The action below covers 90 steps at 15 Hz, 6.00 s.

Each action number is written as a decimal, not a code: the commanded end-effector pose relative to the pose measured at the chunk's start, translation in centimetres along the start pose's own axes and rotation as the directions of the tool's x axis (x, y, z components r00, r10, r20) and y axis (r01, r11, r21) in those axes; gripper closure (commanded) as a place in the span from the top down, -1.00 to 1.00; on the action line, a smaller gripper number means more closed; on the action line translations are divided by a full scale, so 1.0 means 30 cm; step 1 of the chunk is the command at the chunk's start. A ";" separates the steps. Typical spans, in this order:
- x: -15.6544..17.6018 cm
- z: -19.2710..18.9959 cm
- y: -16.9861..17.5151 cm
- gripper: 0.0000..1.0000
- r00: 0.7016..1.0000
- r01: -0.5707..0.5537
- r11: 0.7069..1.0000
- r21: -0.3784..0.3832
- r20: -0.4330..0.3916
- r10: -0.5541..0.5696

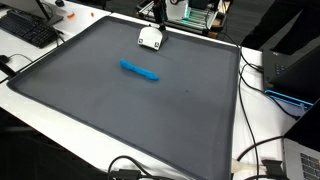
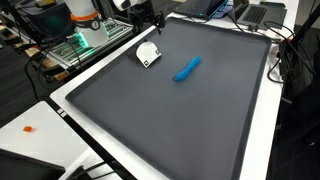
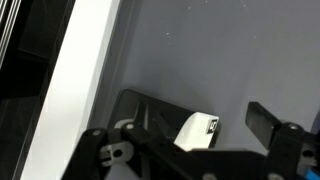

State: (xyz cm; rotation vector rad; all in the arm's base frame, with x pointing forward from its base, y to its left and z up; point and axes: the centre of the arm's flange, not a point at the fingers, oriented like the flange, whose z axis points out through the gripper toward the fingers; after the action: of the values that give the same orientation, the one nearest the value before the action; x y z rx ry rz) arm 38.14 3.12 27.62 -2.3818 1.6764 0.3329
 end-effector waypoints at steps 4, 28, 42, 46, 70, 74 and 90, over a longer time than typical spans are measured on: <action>0.068 0.056 0.015 1.00 0.999 0.044 0.998 -0.043 -0.015 -0.044; 0.148 0.112 -0.025 0.25 0.982 -0.072 0.990 0.118 -0.164 0.091; 0.136 0.067 -0.043 -0.98 0.973 -0.128 0.978 0.167 -0.168 0.156; 0.096 -0.007 -0.049 -0.98 0.971 -0.161 0.972 0.170 -0.150 0.186; -0.242 -0.270 -0.632 -0.98 0.638 0.746 0.597 -0.296 0.060 -0.767; -0.249 -0.249 -0.624 -0.98 0.592 0.777 0.549 -0.308 0.059 -0.804; -0.278 -0.187 -0.728 -0.98 0.361 0.891 0.315 -0.327 0.089 -0.928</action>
State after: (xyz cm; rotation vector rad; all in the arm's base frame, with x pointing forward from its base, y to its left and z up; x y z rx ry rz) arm 54.86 15.35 37.66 -3.1330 0.1733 0.2788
